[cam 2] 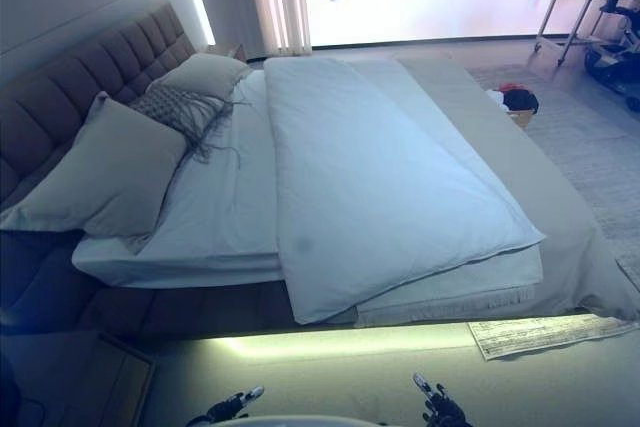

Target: Make the bed neatly

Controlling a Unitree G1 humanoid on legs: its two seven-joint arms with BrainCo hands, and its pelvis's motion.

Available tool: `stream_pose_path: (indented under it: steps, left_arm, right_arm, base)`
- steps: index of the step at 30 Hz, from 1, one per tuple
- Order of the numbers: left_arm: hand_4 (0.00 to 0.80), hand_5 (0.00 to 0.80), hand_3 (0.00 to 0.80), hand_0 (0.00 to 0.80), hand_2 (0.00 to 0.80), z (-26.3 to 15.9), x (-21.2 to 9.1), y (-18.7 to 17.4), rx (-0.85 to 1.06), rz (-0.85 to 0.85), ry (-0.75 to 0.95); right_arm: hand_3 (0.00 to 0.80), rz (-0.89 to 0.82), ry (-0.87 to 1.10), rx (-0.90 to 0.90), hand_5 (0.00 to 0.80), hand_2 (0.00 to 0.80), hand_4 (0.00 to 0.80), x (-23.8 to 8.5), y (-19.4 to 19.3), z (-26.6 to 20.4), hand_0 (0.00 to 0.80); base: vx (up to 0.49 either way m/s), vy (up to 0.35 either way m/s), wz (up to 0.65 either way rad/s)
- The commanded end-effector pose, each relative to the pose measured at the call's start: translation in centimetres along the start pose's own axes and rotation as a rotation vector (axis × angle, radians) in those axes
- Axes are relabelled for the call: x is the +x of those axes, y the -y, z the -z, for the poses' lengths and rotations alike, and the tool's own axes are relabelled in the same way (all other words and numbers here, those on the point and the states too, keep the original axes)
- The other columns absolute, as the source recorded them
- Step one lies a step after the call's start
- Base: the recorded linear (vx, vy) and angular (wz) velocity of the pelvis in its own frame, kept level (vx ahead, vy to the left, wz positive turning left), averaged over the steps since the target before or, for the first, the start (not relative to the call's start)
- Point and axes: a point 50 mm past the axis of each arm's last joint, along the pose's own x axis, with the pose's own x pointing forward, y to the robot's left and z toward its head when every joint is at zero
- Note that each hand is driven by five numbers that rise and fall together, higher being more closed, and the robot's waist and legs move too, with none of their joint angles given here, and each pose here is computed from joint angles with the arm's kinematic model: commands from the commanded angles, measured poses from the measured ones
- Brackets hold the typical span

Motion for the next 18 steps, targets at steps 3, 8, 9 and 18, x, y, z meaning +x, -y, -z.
stream_pose_path:
  steps: [3, 8, 9, 18]
  left_arm:
    - [0.000, 0.000, 0.000, 0.000, 0.000, -0.85, 0.23, 0.09, 0.007, -0.012, -0.018]
    - [0.000, 0.000, 0.000, 0.000, 0.000, -0.84, 0.24, 0.09, 0.016, -0.021, -0.025]
    - [0.000, 0.000, 0.000, 0.000, 0.000, -0.80, 0.24, 0.07, 0.018, -0.021, -0.027]
    - [0.000, 0.000, 0.000, 0.000, 0.000, -0.33, 0.19, -0.02, 0.010, -0.041, -0.040]
  right_arm:
    - [0.000, -0.025, -0.027, -0.041, 0.000, 0.000, 0.000, 0.73, -2.04, -0.81, 0.000]
    - [0.000, -0.038, -0.076, -0.050, 0.000, 0.000, 0.000, 0.71, -2.05, -0.39, 0.000]
    - [0.000, -0.046, -0.083, -0.058, 0.000, 0.000, 0.000, 0.69, -2.09, -0.29, 0.000]
    - [0.000, -0.026, -0.031, -0.084, 0.000, 0.000, 0.000, 0.81, -2.45, -0.87, 0.000]
  base:
    - [0.000, 0.000, 0.00]
    - [0.000, 0.000, 0.00]
    - [0.033, -0.007, 0.00]
    - [0.027, -0.008, 0.00]
